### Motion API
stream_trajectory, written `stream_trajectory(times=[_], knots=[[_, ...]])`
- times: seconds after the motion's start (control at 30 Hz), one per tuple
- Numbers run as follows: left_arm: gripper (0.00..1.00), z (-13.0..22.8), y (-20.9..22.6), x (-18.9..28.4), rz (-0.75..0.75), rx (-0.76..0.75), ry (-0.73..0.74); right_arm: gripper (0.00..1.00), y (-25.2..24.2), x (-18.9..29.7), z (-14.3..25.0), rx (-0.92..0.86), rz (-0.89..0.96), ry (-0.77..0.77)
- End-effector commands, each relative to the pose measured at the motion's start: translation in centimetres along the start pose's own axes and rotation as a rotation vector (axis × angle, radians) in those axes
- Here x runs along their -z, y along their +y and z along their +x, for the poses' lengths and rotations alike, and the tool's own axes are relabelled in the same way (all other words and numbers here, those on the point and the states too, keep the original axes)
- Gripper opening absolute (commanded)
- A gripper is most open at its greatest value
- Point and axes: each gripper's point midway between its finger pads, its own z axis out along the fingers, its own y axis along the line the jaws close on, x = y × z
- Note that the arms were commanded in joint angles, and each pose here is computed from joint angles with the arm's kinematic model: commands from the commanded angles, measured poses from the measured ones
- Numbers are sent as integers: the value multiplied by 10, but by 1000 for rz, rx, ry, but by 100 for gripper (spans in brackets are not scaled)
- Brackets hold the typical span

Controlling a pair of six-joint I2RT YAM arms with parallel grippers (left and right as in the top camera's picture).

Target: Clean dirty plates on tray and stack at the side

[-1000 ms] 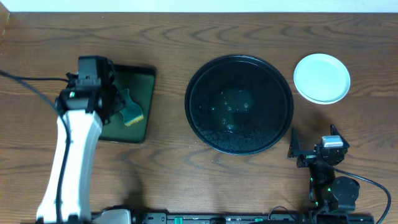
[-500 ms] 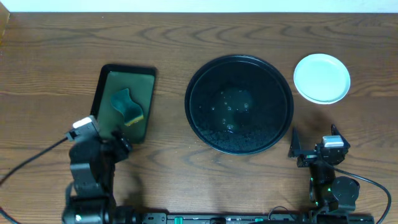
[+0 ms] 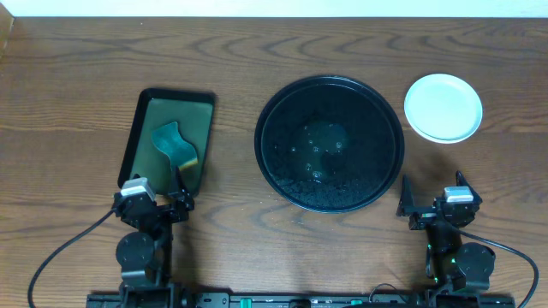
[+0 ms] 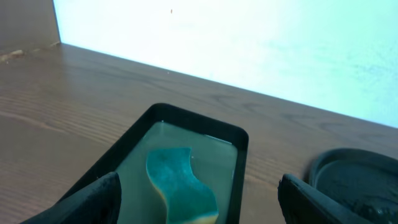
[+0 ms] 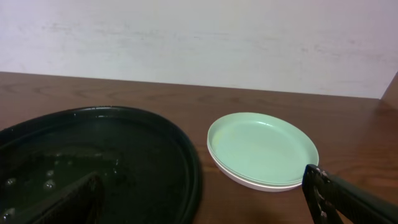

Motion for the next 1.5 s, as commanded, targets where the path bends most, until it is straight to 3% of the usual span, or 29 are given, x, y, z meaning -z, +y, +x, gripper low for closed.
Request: stream_trajectory(times=[0.0, 0.13, 0.33, 1.47], knots=[[81, 7, 0, 0, 21, -19, -41, 99, -4, 0, 1, 12, 18, 1], [81, 15, -11, 2, 91, -98, -48, 99, -4, 0, 1, 12, 18, 1], [81, 33, -7, 2, 81, -163, 24, 99, -4, 0, 1, 12, 18, 1], [81, 34, -5, 2, 69, -163, 26, 99, -4, 0, 1, 12, 18, 1]])
